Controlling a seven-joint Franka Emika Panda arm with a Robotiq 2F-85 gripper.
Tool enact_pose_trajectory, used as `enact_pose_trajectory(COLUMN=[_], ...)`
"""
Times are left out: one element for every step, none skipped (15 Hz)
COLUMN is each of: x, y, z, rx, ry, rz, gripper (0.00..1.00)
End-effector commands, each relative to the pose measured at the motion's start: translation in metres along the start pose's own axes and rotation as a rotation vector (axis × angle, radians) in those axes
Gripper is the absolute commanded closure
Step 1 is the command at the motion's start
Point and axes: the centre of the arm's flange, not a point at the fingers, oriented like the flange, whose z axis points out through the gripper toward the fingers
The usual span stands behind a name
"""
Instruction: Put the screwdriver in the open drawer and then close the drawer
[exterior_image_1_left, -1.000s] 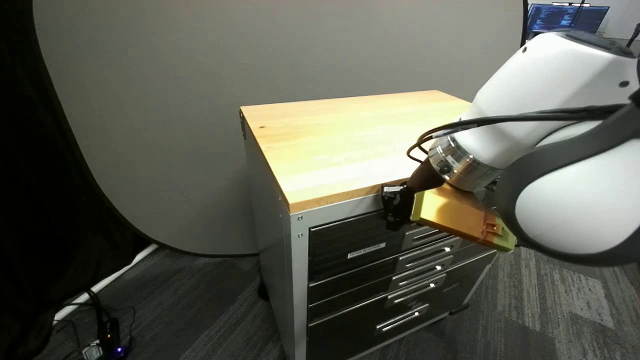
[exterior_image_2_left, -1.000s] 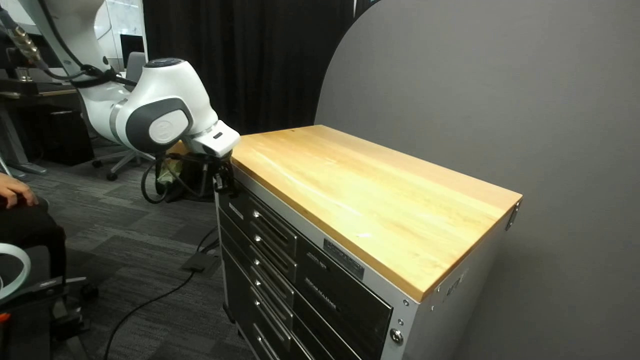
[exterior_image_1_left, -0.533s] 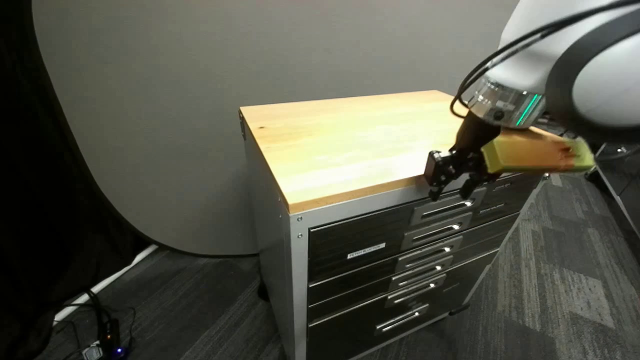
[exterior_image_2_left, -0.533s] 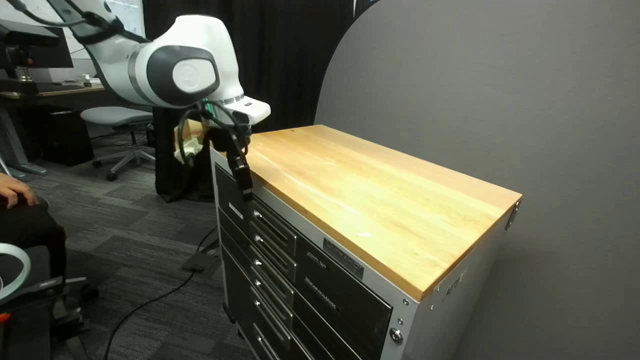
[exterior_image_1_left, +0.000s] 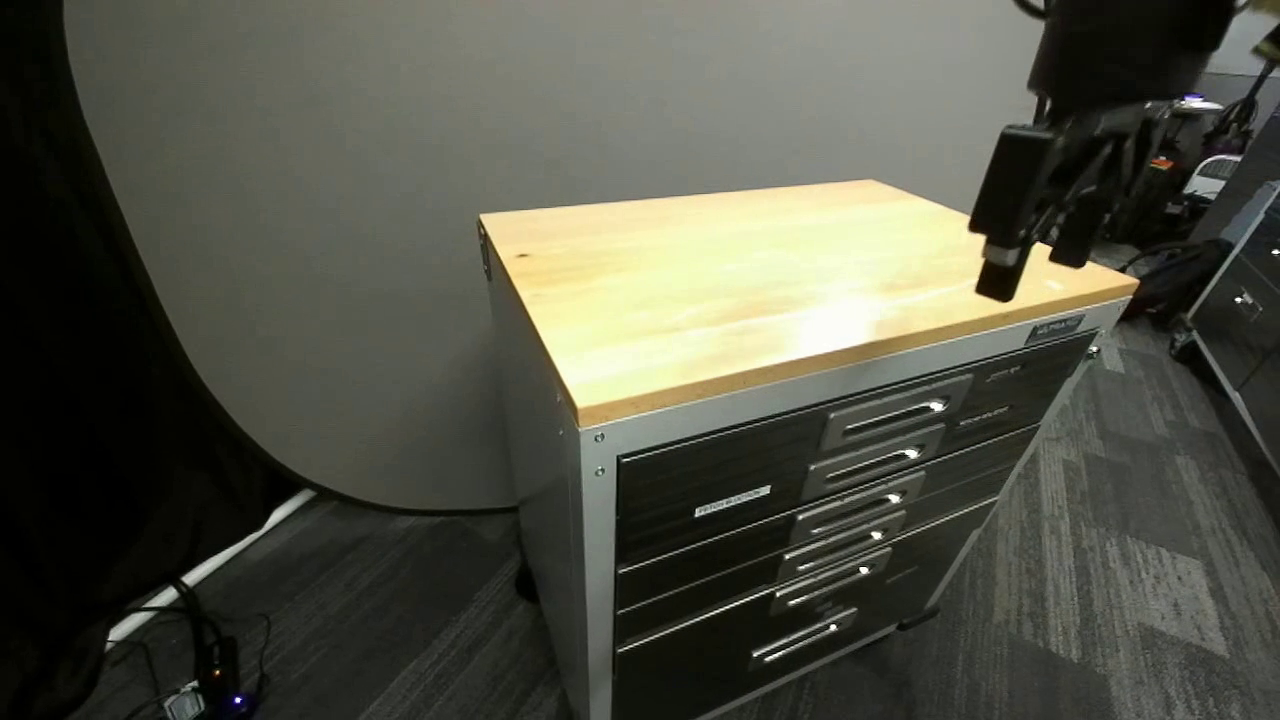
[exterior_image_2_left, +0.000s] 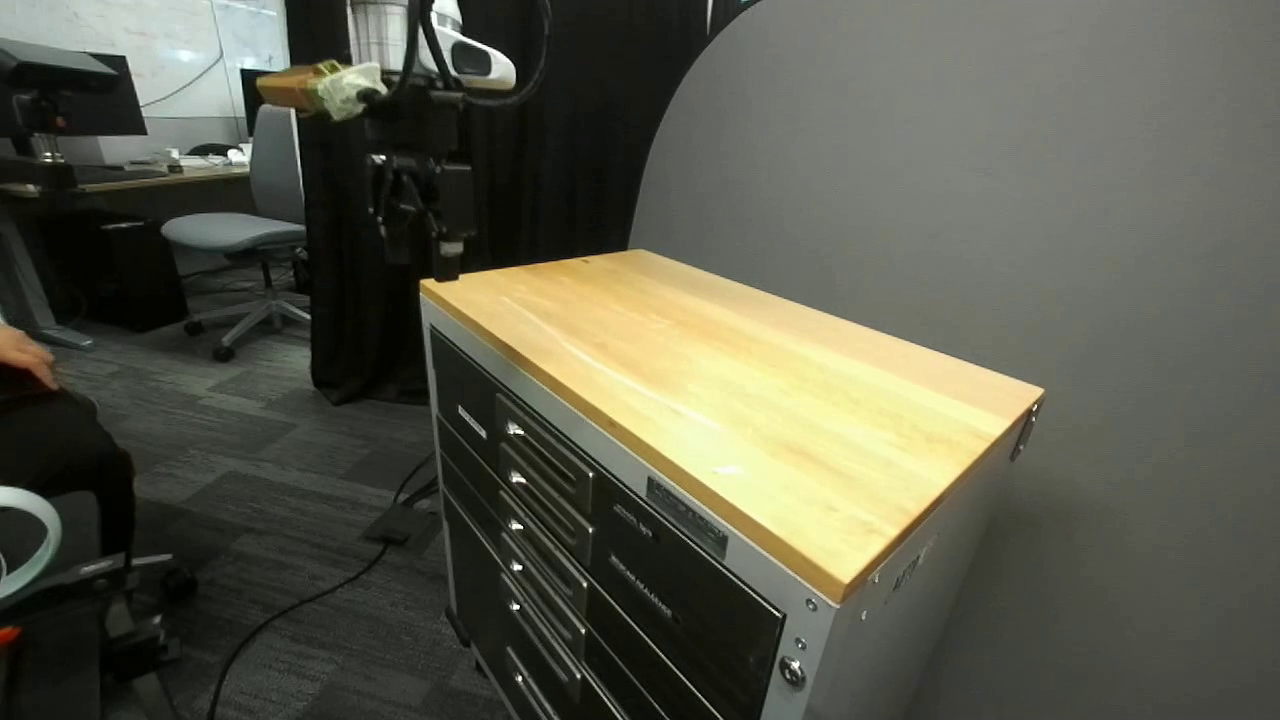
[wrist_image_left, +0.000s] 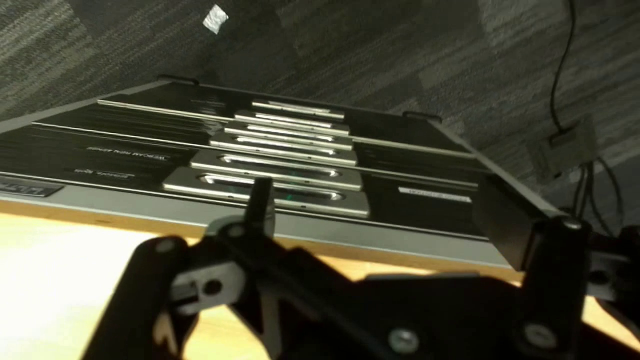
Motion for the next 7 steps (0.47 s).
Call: enact_pose_trajectory(x=[-0.005,-0.008,-0.009,-0.01,-0.01,-0.01,-0.01], y=[-0.003,-0.005,-0.007,-0.007,-0.007,-0.006,-0.006], z=[-0.011,-0.019,-0.023,-0.024,-0.023,-0.022,-0.022], rx=[-0.007,-0.013,-0.015,-0.015,-0.016,-0.016,-0.016], ry=[-0.028,-0.044,-0.049,-0.052,-0.055,-0.057,-0.059], rz=[-0.037,-0.059,-0.071,-0.077,-0.08,-0.082,-0.083], gripper=[0.0,0.0,0.0,0.0,0.0,0.0,0.0])
